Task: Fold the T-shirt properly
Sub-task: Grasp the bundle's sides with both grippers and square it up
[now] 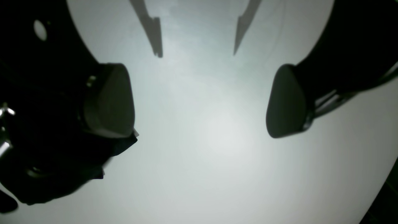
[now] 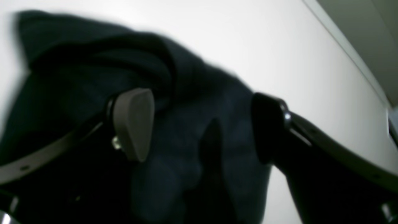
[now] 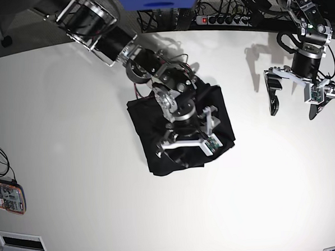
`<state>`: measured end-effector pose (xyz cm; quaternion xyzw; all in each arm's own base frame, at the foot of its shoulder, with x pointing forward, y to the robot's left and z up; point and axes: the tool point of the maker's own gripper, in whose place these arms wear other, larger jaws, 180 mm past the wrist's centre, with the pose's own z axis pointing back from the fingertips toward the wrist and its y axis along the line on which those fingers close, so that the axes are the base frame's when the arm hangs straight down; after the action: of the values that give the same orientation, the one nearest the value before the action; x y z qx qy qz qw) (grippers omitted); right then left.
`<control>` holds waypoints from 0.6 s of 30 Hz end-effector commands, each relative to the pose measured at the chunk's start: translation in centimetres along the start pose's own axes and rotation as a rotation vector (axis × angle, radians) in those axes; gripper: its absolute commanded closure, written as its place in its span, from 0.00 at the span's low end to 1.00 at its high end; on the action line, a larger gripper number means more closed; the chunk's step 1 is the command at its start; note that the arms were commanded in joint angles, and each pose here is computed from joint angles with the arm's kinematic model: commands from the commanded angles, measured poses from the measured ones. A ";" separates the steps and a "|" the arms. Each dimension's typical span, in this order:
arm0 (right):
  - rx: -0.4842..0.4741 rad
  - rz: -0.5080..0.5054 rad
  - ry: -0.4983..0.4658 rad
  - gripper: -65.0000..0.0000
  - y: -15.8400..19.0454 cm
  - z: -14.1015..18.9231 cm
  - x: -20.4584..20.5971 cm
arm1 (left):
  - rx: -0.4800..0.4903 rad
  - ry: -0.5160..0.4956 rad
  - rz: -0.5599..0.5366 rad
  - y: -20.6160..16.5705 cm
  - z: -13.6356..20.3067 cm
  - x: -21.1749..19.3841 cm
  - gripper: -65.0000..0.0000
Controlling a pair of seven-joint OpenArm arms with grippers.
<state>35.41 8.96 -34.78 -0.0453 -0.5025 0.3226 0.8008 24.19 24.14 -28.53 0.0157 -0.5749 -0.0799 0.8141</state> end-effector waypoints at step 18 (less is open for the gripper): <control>-0.069 -0.075 -0.017 0.28 -5.9 -1.3 1.2 | -0.308 -0.009 0.081 -11.6 -0.7 -0.4 0.00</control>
<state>38.53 4.73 -34.51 -0.0517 -0.4893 0.2807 0.8241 22.64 12.65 -32.28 -0.1312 -0.5291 -0.1391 0.8267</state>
